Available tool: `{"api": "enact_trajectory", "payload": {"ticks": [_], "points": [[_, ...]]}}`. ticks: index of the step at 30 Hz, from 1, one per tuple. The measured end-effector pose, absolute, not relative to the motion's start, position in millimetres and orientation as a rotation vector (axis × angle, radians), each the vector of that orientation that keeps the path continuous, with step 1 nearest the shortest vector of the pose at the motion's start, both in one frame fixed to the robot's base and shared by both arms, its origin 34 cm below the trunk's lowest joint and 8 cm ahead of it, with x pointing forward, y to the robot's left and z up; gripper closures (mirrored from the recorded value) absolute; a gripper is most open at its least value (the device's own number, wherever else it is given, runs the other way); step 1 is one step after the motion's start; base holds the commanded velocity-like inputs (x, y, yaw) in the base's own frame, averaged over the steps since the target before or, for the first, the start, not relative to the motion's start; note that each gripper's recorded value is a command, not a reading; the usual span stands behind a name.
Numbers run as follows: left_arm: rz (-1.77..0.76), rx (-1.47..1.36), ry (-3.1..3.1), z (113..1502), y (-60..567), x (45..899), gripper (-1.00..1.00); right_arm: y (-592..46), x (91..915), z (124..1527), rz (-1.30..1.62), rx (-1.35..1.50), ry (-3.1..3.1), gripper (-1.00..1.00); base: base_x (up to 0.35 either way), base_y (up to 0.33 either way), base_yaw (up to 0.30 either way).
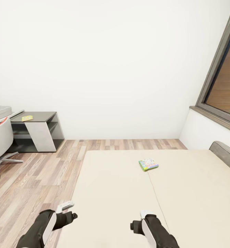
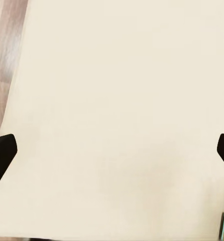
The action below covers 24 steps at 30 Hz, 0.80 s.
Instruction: Put all the toys in the child's room - the three board games (two on the bed and one on the table), the two jigsaw puzzles on the table, and the tennis ball on the table - inside the toy box on the table in the child's room.
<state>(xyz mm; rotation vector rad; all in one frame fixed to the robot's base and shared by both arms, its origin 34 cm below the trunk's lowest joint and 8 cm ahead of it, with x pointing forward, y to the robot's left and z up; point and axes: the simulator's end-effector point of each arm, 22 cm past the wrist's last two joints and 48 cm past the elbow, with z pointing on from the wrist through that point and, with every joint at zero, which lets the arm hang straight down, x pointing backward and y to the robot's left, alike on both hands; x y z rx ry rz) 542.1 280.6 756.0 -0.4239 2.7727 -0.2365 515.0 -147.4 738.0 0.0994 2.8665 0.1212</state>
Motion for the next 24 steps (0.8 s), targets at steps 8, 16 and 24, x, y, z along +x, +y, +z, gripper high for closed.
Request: {"api": "enact_trajectory", "payload": {"ticks": [8,16,24], "points": [[-0.399,-0.404,2.782,760.7,255.6,540.6,-1.00,-134.6,513.4,745.1,0.236,0.186,2.920,-1.00,0.000,0.000,0.000],[-0.643,-0.376,2.763,773.2,224.9,539.2,-1.00,-139.6,525.9,753.4,0.249,0.189,2.939,-1.00,0.000,0.000,0.000],[-0.748,-0.383,2.780,777.5,211.6,533.2,-1.00,-141.9,518.4,746.7,0.243,0.191,2.966,-1.00,0.000,0.000,0.000]]}}
